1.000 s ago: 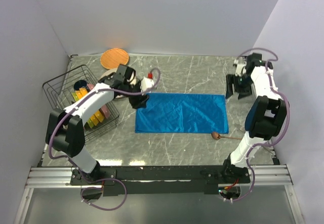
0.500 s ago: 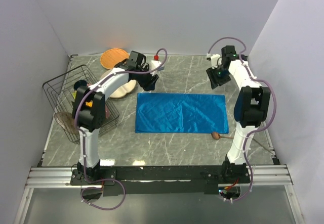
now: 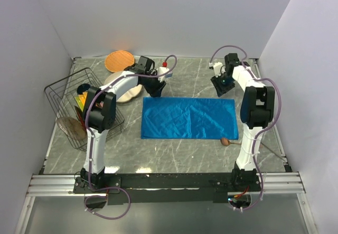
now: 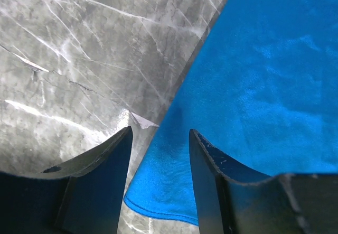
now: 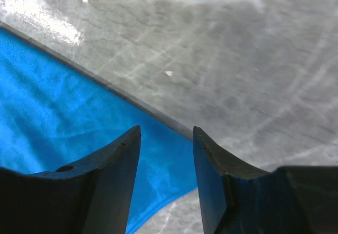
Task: Fold the napkin into a case and place the utensils inside
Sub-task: Smooth out the top corner of the square-folded napkin at the center of the board.
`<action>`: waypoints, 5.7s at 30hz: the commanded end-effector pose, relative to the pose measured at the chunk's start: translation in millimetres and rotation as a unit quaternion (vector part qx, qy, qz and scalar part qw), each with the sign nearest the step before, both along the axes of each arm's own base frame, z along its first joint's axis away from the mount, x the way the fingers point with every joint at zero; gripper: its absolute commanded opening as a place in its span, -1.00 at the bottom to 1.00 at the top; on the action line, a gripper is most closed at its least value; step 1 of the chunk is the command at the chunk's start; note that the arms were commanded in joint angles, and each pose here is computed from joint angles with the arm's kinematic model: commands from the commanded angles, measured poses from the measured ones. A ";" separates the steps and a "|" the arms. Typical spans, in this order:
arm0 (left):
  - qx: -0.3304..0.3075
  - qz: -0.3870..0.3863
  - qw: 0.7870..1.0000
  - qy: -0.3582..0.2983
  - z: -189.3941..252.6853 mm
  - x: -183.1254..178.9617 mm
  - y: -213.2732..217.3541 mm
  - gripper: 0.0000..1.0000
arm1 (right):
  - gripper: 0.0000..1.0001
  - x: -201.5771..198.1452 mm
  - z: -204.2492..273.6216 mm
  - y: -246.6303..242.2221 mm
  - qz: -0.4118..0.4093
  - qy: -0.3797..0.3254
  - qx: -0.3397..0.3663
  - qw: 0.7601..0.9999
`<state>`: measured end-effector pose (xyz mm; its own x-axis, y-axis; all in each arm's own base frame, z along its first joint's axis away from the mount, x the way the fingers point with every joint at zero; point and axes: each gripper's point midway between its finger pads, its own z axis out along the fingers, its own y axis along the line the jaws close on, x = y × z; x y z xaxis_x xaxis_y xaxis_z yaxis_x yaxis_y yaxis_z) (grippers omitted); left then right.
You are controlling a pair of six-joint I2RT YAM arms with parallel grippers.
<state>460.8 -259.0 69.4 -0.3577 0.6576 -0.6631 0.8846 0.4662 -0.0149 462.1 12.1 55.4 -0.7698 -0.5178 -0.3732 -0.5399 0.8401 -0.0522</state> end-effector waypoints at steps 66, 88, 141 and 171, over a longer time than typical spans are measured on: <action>-0.014 0.080 0.919 -0.385 181.0 42.3 6.7 0.99 | 1.00 0.9 193.1 72.9 -0.118 -0.074 0.318 0.938; 0.099 -0.021 0.836 -0.540 62.0 23.0 -88.1 0.99 | 1.00 5.1 55.0 131.7 -0.225 0.103 0.499 0.831; 0.073 0.124 0.902 -0.408 89.6 56.7 -0.1 0.99 | 1.00 30.8 71.1 140.9 -0.240 0.120 0.540 0.798; 0.147 0.136 0.927 -0.317 -18.5 44.9 14.5 0.99 | 1.00 16.6 -15.0 106.9 -0.273 0.162 0.513 0.797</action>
<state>505.7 -250.6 60.5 -0.1060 0.7865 -0.6084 0.5230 0.5645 0.6386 485.6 133.8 56.5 -0.9131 0.3955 -0.0992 0.0837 0.4200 0.9037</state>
